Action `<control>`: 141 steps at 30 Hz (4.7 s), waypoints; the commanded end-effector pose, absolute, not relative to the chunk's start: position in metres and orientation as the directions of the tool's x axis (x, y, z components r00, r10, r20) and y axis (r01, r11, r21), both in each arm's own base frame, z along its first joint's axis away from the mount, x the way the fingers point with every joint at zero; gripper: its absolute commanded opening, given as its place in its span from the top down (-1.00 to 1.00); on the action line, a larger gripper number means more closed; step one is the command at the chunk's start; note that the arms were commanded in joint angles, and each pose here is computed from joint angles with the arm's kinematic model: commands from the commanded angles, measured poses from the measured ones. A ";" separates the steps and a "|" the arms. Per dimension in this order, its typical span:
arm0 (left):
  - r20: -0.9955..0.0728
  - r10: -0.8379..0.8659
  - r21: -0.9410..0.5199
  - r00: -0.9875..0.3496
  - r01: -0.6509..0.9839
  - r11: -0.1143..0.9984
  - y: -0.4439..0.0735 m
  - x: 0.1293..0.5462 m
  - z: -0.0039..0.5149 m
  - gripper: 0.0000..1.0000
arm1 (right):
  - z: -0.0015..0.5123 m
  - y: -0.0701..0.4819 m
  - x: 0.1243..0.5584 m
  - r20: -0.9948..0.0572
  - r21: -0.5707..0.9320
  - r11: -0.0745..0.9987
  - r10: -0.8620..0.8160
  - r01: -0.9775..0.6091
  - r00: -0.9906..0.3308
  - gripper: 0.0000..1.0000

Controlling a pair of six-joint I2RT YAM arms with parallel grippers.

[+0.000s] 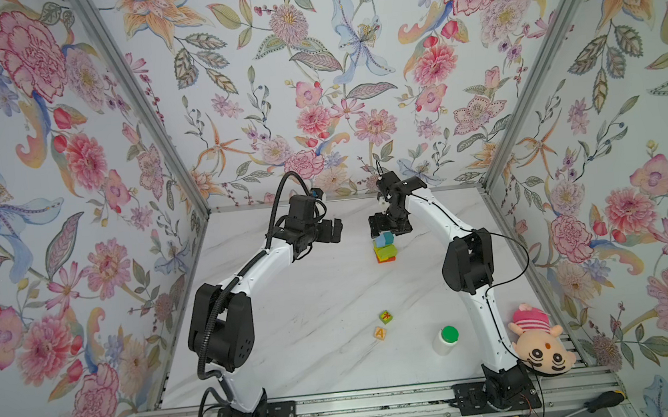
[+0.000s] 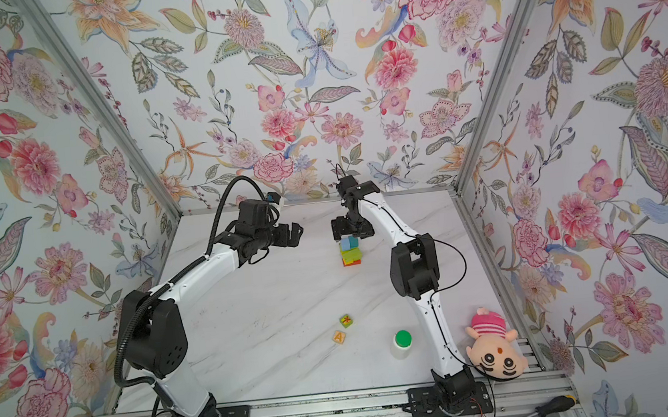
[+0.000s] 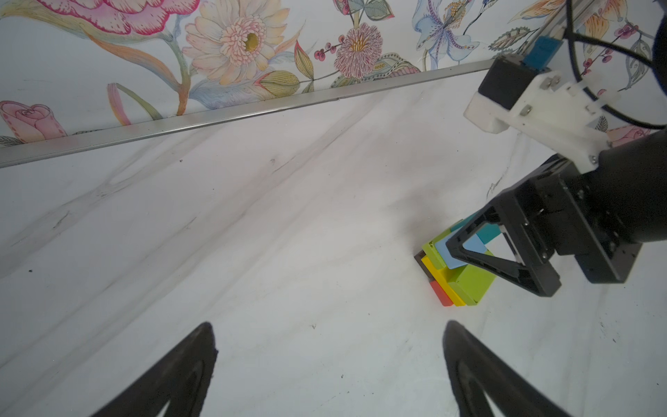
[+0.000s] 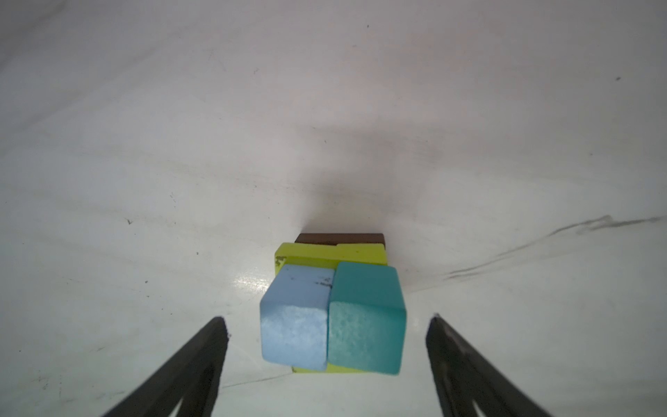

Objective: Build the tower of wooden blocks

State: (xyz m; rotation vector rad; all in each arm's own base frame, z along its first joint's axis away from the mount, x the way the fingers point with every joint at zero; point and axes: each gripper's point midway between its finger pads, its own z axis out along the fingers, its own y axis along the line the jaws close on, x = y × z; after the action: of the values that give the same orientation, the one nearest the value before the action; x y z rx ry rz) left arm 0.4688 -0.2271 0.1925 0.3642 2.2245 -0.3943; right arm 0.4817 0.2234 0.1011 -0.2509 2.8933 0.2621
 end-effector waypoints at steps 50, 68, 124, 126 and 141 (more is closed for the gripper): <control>-0.783 0.129 -0.152 -0.608 0.389 0.909 -0.230 0.456 0.197 -0.98 | 0.073 0.224 0.403 -0.111 0.123 0.969 -0.202 -0.215 -0.973 0.28; -0.774 0.146 -0.135 -0.616 0.386 0.912 -0.227 0.457 0.192 -0.98 | 0.062 0.230 0.411 -0.098 0.144 0.967 -0.198 -0.211 -0.975 0.29; -0.784 0.130 -0.144 -0.606 0.382 0.913 -0.223 0.457 0.199 -0.98 | 0.149 0.242 0.413 -0.255 0.203 0.945 -0.202 -0.257 -0.945 -0.25; -0.788 0.122 -0.152 -0.603 0.382 0.911 -0.223 0.456 0.200 -0.98 | 0.162 0.238 0.415 -0.279 0.183 0.948 -0.203 -0.259 -0.938 -0.33; -0.792 0.054 -0.207 -0.608 0.351 0.913 -0.210 0.422 0.187 -0.98 | 0.173 0.209 0.366 -0.222 0.114 0.961 -0.223 -0.252 -0.949 -0.24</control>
State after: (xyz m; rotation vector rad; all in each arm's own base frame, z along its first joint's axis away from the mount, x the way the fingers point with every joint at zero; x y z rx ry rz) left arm 0.4280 -0.2142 0.1766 0.3277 2.2321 -0.4162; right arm 0.3885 0.2163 0.1775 -0.3333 2.8501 0.2573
